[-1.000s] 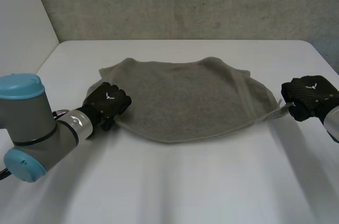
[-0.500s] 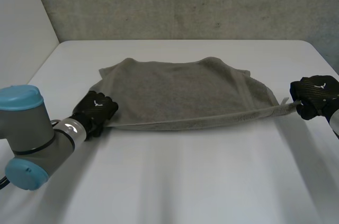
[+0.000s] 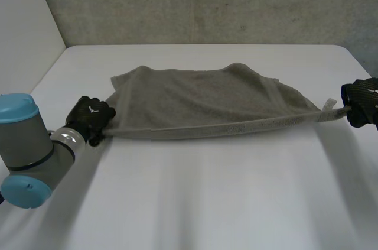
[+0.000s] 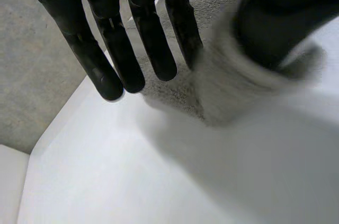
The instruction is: Fold the towel.
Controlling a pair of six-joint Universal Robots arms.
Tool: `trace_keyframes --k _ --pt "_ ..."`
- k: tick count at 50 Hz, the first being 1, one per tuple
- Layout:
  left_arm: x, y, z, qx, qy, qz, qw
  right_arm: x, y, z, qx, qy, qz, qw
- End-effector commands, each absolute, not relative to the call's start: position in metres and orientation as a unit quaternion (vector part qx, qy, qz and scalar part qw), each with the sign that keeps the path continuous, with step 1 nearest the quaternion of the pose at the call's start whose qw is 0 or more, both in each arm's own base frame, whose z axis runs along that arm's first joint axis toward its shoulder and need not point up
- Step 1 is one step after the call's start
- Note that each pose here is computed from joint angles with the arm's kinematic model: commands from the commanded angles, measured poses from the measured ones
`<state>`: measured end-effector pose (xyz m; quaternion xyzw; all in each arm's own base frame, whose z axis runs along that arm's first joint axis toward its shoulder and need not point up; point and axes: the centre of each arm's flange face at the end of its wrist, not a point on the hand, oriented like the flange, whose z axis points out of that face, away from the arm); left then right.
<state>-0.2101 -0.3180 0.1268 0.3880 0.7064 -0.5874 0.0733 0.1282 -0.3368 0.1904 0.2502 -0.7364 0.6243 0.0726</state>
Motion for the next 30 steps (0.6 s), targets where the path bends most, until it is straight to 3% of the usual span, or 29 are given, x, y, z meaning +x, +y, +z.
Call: trace_keyframes --k 1,5,7,10,12,15,21,24,30 --pt "-0.199 -0.325 0.158 0.365 0.690 -0.617 0.096 0.131 -0.333 0.200 0.254 -0.727 0.633 0.072" --pt "-0.196 -0.327 0.187 0.352 0.666 -0.648 0.109 0.131 -0.332 0.218 0.254 -0.711 0.652 0.079" --pt "-0.196 -0.327 0.225 0.339 0.629 -0.689 0.122 0.132 -0.330 0.247 0.249 -0.681 0.682 0.090" --pt "-0.196 -0.328 0.248 0.329 0.608 -0.712 0.128 0.133 -0.328 0.267 0.245 -0.662 0.702 0.093" --pt "-0.196 -0.328 0.287 0.308 0.571 -0.750 0.129 0.133 -0.325 0.304 0.234 -0.633 0.732 0.096" --pt "-0.198 -0.326 0.311 0.299 0.553 -0.768 0.123 0.134 -0.321 0.331 0.232 -0.623 0.741 0.095" --pt "-0.200 -0.323 0.314 0.310 0.571 -0.752 0.110 0.135 -0.316 0.343 0.245 -0.647 0.718 0.077" --pt "-0.201 -0.320 0.296 0.328 0.601 -0.723 0.094 0.138 -0.314 0.336 0.258 -0.665 0.698 0.060" --pt "-0.199 -0.319 0.250 0.347 0.657 -0.666 0.072 0.148 -0.311 0.285 0.297 -0.711 0.637 0.035"
